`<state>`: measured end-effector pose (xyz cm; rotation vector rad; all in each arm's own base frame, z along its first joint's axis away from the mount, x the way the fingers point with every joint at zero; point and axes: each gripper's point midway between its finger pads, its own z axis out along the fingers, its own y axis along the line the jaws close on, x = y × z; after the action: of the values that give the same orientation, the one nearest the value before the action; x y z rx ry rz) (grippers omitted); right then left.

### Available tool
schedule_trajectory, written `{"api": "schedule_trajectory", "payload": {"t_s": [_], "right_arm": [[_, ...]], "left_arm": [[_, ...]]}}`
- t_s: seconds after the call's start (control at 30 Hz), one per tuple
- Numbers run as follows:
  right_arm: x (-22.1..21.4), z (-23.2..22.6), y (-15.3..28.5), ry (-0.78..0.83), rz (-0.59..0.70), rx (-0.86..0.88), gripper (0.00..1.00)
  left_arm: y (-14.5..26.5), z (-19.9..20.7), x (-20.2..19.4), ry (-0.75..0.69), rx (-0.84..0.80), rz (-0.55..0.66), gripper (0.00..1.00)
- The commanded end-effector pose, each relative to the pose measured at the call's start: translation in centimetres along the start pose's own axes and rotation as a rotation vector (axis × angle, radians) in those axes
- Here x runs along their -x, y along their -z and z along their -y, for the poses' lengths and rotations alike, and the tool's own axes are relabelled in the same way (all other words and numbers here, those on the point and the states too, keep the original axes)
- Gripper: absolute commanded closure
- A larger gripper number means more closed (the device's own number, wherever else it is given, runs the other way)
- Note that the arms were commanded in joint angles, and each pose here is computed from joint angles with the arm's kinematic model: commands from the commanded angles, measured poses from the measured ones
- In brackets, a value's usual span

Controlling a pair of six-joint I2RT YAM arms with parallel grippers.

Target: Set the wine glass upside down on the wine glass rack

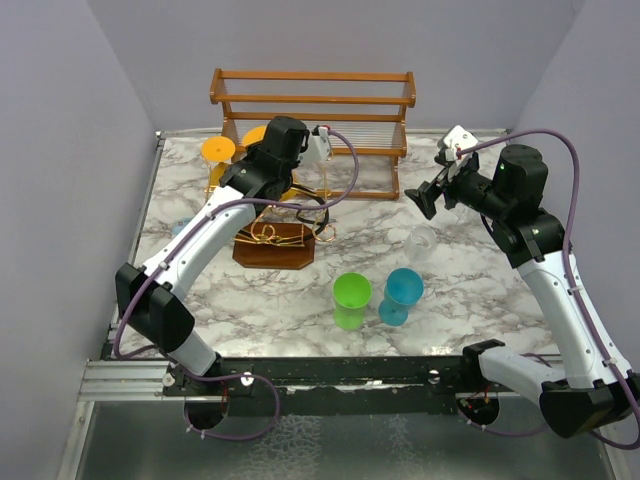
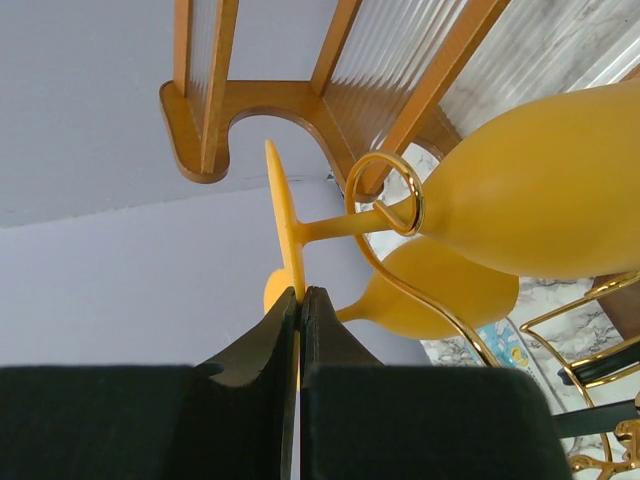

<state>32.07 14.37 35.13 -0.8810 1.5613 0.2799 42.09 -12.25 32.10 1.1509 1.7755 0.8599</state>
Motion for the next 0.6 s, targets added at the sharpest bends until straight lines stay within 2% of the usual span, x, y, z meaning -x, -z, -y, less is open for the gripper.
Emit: {"api": "schedule_trajectory", "payload": {"t_s": [0.0,0.57], "right_arm": [[-0.2,-0.2,-0.1,0.006,0.003,0.018,0.07],[-0.4,-0.1,-0.2,0.011,-0.003,0.013,0.07]], "left_arm": [[-0.2,-1.7,1.1,0.026,0.05,0.021,1.0],[-1.5,-0.9,3.1,-0.007,-0.012,0.064,1.0]]}}
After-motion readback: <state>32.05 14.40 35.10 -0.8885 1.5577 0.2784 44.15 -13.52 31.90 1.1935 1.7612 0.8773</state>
